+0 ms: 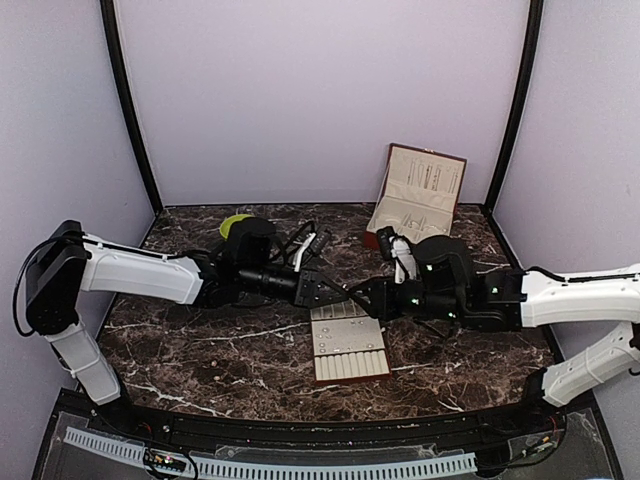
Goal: Organize the mixed jewelry
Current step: Pass from the right arm to the left
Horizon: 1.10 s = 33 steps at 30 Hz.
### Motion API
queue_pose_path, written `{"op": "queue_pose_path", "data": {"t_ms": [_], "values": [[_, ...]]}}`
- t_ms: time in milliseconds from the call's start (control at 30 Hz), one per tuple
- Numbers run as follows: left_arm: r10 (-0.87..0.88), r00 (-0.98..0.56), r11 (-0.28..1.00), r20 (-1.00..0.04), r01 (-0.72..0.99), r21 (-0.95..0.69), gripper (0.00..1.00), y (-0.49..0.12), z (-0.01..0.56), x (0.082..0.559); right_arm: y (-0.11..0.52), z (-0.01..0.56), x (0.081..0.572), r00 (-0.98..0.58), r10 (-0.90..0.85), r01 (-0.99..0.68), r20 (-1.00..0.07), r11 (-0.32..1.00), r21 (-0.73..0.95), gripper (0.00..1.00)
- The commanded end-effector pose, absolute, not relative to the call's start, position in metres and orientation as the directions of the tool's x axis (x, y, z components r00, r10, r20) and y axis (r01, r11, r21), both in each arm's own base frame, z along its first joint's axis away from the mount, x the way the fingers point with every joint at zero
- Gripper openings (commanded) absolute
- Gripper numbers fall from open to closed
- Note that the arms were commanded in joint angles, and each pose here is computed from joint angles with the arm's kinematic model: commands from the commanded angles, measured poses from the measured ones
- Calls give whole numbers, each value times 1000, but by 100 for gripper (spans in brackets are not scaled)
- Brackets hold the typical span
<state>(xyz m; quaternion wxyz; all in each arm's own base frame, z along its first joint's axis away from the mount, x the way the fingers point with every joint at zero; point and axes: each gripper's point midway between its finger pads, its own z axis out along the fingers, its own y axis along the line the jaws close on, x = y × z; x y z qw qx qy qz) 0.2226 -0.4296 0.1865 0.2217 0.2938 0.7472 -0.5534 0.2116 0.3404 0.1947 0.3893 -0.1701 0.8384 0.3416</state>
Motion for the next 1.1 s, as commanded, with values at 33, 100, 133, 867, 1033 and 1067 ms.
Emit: {"op": "queue_pose_path", "data": {"t_ms": [33,100,133,867,1033,1067], "values": [[154,-678,195,-719,734,-650,0,-426,209,224,343,228,205,-608,56,-608,-792,609,509,51],[155,-673,192,-723,739,-646,0,-426,210,223,340,231,204,-610,74,-613,-789,586,529,58],[156,-668,190,-728,744,-641,0,-426,210,223,339,234,203,-612,84,-619,-787,569,542,60],[147,-539,-68,-830,831,-552,0,-416,248,182,347,258,183,-703,93,-682,-705,193,706,46],[144,-538,-82,-831,830,-552,0,-416,250,180,350,257,184,-706,88,-682,-702,183,708,38],[144,-537,-84,-831,830,-551,0,-416,250,180,350,257,184,-707,89,-682,-702,181,709,37]]}}
